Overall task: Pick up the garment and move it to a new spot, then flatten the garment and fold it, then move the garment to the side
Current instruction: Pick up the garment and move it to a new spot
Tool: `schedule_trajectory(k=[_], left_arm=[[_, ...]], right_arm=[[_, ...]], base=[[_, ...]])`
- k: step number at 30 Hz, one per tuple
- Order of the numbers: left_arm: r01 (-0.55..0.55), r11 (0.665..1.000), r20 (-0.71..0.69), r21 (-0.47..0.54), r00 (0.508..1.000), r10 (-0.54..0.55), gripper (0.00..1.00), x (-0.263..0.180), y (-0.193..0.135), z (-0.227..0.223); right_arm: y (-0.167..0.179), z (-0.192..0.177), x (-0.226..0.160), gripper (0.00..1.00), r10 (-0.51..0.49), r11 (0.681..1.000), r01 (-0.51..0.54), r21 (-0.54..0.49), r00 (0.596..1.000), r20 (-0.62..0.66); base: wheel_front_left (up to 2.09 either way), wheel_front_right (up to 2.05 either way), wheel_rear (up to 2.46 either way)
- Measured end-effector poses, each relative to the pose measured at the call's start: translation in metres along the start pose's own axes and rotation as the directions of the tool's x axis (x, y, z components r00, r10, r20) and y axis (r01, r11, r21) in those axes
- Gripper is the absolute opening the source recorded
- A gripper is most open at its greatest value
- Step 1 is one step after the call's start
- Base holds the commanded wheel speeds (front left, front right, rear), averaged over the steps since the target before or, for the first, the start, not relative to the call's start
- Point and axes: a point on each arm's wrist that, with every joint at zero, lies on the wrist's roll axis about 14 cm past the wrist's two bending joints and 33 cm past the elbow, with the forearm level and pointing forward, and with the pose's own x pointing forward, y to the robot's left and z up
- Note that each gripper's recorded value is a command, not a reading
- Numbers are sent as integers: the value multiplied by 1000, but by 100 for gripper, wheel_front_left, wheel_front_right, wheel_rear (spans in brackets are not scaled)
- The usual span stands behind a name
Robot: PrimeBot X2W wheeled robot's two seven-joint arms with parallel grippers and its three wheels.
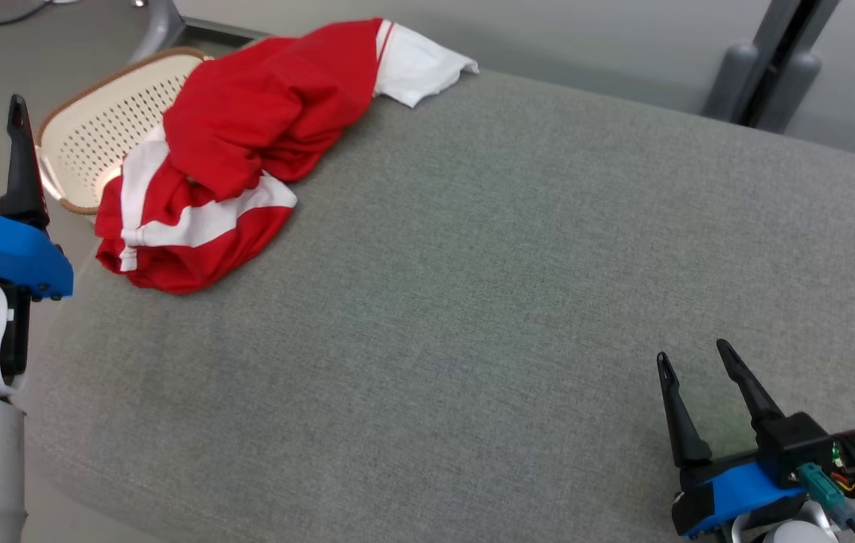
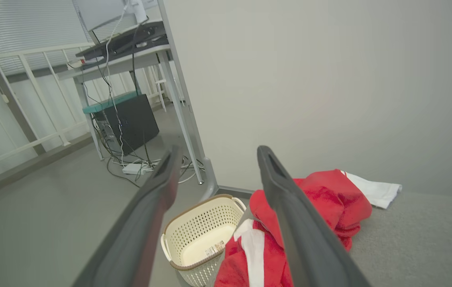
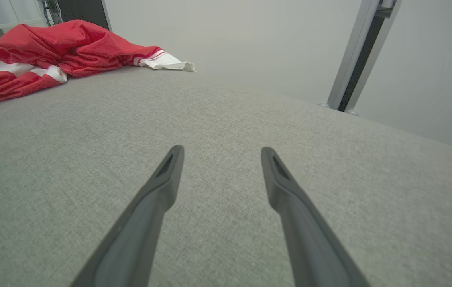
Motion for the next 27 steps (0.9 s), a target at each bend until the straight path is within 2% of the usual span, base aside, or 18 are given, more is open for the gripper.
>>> schedule_trajectory(k=[4, 10, 16, 22, 23, 24, 25, 26, 27], left_arm=[[48, 998, -238, -49, 970, -58, 100, 10, -20, -60], [139, 988, -477, -64, 866, -153, 100, 3, -58, -135], [150, 984, -601, -100, 779, -180, 100, -4, -70, -179], [121, 984, -645, -131, 743, -177, 100, -4, -71, -197], [124, 984, -652, -132, 736, -180, 76, -5, -72, -199], [125, 983, -656, -133, 732, -182, 43, -6, -73, -201], [127, 983, -654, -132, 734, -183, 27, -5, -73, -201], [129, 983, -647, -131, 740, -184, 0, -4, -73, -199], [134, 983, -638, -127, 748, -184, 0, -2, -73, -197]], right_arm=[[-7, -15, 1, 100, -15, 1000, 15, 11, 999, -35], [-20, -42, 2, 100, -40, 999, 39, -9, 995, -96], [-31, -52, 7, 100, -65, 998, 64, -16, 992, -107], [-36, -56, 9, 100, -78, 997, 77, -15, 991, -112], [-37, -56, 9, 100, -79, 997, 78, -15, 991, -112], [-37, -56, 9, 100, -81, 997, 79, -15, 990, -112], [-38, -56, 8, 100, -82, 997, 81, -15, 990, -112], [-38, -56, 8, 100, -83, 997, 82, -15, 990, -111], [-38, -55, 8, 100, -84, 996, 83, -14, 990, -111]], base=[[0, 0, 0], [0, 0, 0], [0, 0, 0], [0, 0, 0], [0, 0, 0], [0, 0, 0], [0, 0, 0], [0, 0, 0], [0, 0, 0]])
